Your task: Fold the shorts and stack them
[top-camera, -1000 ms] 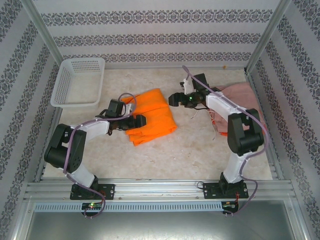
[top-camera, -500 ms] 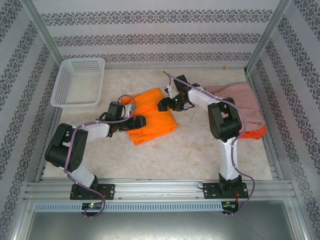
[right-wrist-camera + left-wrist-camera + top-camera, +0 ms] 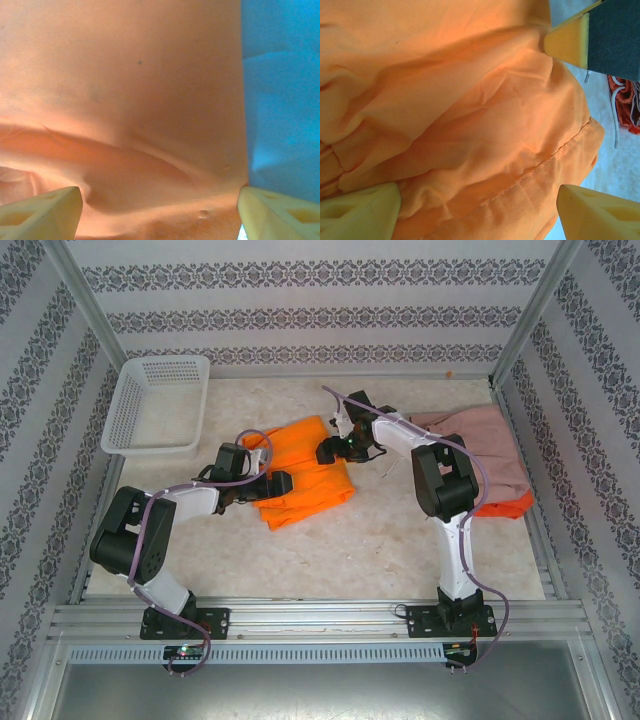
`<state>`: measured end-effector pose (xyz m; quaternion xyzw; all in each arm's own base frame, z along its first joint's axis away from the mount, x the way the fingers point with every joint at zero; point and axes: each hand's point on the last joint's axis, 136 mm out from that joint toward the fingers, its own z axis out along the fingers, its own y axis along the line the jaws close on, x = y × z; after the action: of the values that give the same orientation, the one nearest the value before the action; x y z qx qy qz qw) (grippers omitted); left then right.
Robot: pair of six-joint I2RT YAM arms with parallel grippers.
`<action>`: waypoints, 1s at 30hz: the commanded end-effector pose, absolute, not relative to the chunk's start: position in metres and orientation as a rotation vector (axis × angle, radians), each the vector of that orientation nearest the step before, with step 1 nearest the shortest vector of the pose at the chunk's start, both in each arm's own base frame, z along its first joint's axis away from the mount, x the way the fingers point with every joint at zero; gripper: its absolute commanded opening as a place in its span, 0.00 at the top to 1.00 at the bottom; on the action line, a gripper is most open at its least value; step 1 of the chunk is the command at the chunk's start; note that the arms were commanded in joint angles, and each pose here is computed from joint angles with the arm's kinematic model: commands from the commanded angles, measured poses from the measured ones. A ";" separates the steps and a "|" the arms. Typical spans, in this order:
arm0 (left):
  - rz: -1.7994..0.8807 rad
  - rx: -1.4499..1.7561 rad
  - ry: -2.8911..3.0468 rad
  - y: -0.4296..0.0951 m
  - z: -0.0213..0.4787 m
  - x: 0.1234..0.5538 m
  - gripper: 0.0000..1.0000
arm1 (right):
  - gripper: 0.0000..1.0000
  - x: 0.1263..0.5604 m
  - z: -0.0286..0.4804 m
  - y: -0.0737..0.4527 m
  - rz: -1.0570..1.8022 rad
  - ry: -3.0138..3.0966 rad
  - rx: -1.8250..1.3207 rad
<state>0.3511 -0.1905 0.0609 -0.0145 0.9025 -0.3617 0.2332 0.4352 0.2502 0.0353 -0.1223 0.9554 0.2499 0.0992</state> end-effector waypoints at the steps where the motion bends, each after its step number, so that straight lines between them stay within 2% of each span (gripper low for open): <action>1: -0.975 -0.099 2.573 -0.184 0.034 0.335 0.18 | 0.17 0.437 0.033 0.247 0.669 2.843 -0.356; 9: -0.980 -0.103 2.577 -0.184 0.032 0.334 0.18 | 0.14 0.439 0.027 0.242 0.594 2.858 -0.347; 14: -0.983 -0.106 2.577 -0.184 0.031 0.334 0.18 | 0.24 0.432 0.025 0.257 0.688 2.869 -0.359; 18: -0.993 -0.112 2.571 -0.185 0.032 0.337 0.18 | 0.40 0.423 0.020 0.274 0.761 2.883 -0.367; 22: -1.002 -0.108 2.552 -0.187 0.038 0.340 0.18 | 0.65 0.420 0.020 0.280 0.791 2.887 -0.323; 27: -1.032 -0.089 2.472 -0.191 0.063 0.349 0.18 | 0.99 0.425 0.039 0.263 0.657 2.854 -0.327; 30: -1.043 -0.069 2.412 -0.192 0.085 0.354 0.17 | 1.00 0.427 0.071 0.244 0.517 2.791 -0.356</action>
<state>0.3540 -0.1921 0.0694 -0.0217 0.8953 -0.3727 0.2430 0.4259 0.2616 0.0314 -0.1108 0.9642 0.2219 0.0937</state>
